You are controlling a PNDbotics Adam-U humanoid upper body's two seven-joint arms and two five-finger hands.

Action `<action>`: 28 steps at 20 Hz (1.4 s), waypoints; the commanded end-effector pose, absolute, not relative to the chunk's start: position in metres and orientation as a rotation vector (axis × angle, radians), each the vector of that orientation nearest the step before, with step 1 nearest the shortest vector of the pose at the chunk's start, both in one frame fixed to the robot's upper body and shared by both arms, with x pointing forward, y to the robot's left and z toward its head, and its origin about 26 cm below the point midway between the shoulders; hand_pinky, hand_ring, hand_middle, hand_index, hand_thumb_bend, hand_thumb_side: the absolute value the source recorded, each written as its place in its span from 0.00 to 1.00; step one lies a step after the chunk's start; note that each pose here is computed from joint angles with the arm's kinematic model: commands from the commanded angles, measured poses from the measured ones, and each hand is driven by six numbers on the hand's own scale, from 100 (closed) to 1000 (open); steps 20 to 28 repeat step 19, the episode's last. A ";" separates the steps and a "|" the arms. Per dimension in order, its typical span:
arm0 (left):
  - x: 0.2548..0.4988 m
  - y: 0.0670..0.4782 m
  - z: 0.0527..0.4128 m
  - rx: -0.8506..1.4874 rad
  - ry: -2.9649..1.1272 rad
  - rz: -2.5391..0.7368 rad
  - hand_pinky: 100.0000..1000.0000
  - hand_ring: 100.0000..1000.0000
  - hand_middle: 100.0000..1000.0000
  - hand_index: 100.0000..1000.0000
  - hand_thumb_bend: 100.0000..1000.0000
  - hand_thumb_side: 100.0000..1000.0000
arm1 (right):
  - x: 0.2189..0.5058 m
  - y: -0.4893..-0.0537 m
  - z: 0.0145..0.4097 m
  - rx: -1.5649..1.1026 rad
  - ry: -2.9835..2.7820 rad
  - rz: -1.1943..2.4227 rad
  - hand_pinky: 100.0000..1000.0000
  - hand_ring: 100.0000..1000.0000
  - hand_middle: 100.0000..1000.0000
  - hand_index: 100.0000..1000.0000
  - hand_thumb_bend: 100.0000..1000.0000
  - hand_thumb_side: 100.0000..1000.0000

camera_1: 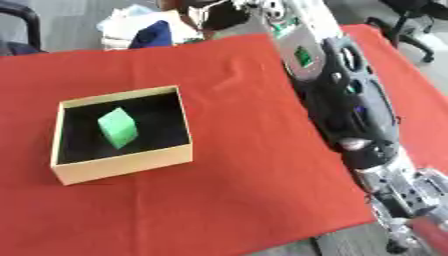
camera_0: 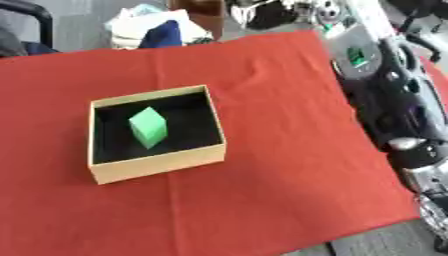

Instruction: Pick up objects on the table and place them in the box.

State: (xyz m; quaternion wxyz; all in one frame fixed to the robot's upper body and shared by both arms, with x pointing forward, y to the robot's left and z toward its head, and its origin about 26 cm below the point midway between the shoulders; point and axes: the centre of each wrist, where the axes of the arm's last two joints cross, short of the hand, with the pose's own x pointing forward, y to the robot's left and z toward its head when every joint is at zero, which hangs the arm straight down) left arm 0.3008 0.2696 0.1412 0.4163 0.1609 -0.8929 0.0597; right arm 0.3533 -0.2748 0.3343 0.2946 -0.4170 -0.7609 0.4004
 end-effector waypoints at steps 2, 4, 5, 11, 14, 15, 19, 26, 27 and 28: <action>0.300 0.271 0.147 0.412 -2.263 0.160 0.77 0.78 0.57 0.57 0.00 0.13 | 0.320 -0.291 0.353 -1.144 -2.215 0.852 0.63 0.68 0.79 0.97 0.00 0.20; 0.300 0.272 0.147 0.412 -2.263 0.163 0.76 0.78 0.57 0.57 0.00 0.13 | 0.307 -0.295 0.352 -1.133 -2.272 0.759 0.62 0.68 0.78 0.97 0.00 0.24; 0.300 0.272 0.147 0.411 -2.263 0.164 0.75 0.78 0.57 0.57 0.00 0.13 | 0.302 -0.296 0.351 -1.124 -2.298 0.714 0.62 0.68 0.79 0.96 0.00 0.35; 0.299 0.272 0.146 0.408 -2.262 0.169 0.70 0.78 0.57 0.57 0.00 0.14 | 0.293 -0.313 0.341 -1.066 -2.398 0.510 0.62 0.67 0.78 0.95 0.00 0.36; 0.299 0.272 0.147 0.405 -2.264 0.168 0.68 0.78 0.57 0.58 0.00 0.14 | 0.293 -0.320 0.334 -1.034 -2.434 0.434 0.61 0.67 0.77 0.95 0.00 0.41; 0.299 0.272 0.147 0.405 -2.265 0.168 0.68 0.78 0.57 0.58 0.00 0.15 | 0.293 -0.322 0.331 -1.022 -2.445 0.409 0.61 0.66 0.77 0.94 0.00 0.44; 0.299 0.272 0.147 0.406 -2.267 0.170 0.67 0.78 0.57 0.57 0.00 0.16 | 0.293 -0.328 0.321 -0.973 -2.490 0.328 0.61 0.66 0.77 0.94 0.00 0.46; 0.299 0.272 0.147 0.406 -2.267 0.170 0.67 0.78 0.57 0.57 0.00 0.16 | 0.293 -0.328 0.321 -0.973 -2.490 0.328 0.61 0.66 0.77 0.94 0.00 0.46; 0.299 0.272 0.147 0.406 -2.267 0.170 0.67 0.78 0.57 0.57 0.00 0.16 | 0.293 -0.328 0.321 -0.973 -2.490 0.328 0.61 0.66 0.77 0.94 0.00 0.46; 0.299 0.272 0.147 0.406 -2.267 0.170 0.67 0.78 0.57 0.57 0.00 0.16 | 0.293 -0.328 0.321 -0.973 -2.490 0.328 0.61 0.66 0.77 0.94 0.00 0.46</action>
